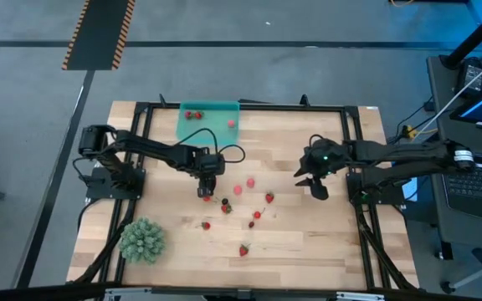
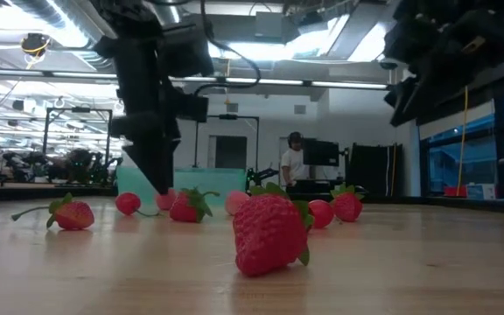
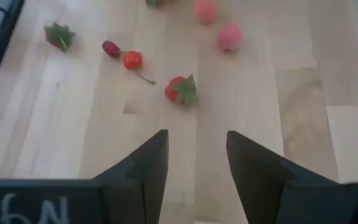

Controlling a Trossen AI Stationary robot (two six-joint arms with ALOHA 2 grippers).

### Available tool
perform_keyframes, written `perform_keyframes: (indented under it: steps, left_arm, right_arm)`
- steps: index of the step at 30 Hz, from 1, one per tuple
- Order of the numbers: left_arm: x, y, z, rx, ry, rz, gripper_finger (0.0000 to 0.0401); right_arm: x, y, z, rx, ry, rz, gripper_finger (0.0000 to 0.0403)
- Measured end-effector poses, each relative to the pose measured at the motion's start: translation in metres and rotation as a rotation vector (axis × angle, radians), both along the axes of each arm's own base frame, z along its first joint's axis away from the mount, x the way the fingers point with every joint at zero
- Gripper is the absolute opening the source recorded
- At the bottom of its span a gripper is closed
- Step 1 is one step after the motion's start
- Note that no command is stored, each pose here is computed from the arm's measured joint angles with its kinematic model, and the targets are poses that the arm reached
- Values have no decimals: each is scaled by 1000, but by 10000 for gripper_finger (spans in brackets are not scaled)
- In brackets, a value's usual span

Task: Pick and placing Produce into tupperware
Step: Put the pink peach into the blue bin

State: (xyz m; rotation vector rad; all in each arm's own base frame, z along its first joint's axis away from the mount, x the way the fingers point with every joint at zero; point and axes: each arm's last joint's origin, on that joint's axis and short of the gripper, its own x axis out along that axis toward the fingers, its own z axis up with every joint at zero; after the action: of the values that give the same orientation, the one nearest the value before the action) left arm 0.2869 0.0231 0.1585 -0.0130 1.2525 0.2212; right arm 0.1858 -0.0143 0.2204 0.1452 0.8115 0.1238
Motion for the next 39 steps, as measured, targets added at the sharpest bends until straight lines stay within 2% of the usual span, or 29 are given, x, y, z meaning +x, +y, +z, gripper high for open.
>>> perform_keyframes:
  steps: [7, 16, 19, 25, 28, 32, 36, 39]
  left_arm:
    - [5, 5, -13, -1, 19, 15, 216]
    - [5, 11, -15, -4, 21, 42, 209]
    - [5, 11, -15, -4, 20, 42, 186]
    - [5, 11, -14, -4, 16, 44, 107]
    - [6, 11, -13, -10, 7, 66, 81]
    - [10, 12, 6, -20, -10, 99, 81]
    - [19, 15, 44, -12, -74, 90, 88]
    - [23, 30, 74, 5, -158, 117, 93]
  right_arm:
    - [-11, 1, 14, -10, -90, 0, 165]
    - [-13, 2, 17, -11, -110, 1, 165]
    - [-13, 2, 17, -11, -110, 1, 165]
    - [-13, 2, 17, -11, -110, 1, 165]
    - [-14, 2, 17, -11, -109, 1, 165]
    - [-14, 2, 17, -10, -100, 2, 165]
    - [-14, 2, 16, -10, -94, 2, 165]
    - [-14, 2, 16, -10, -93, 2, 165]
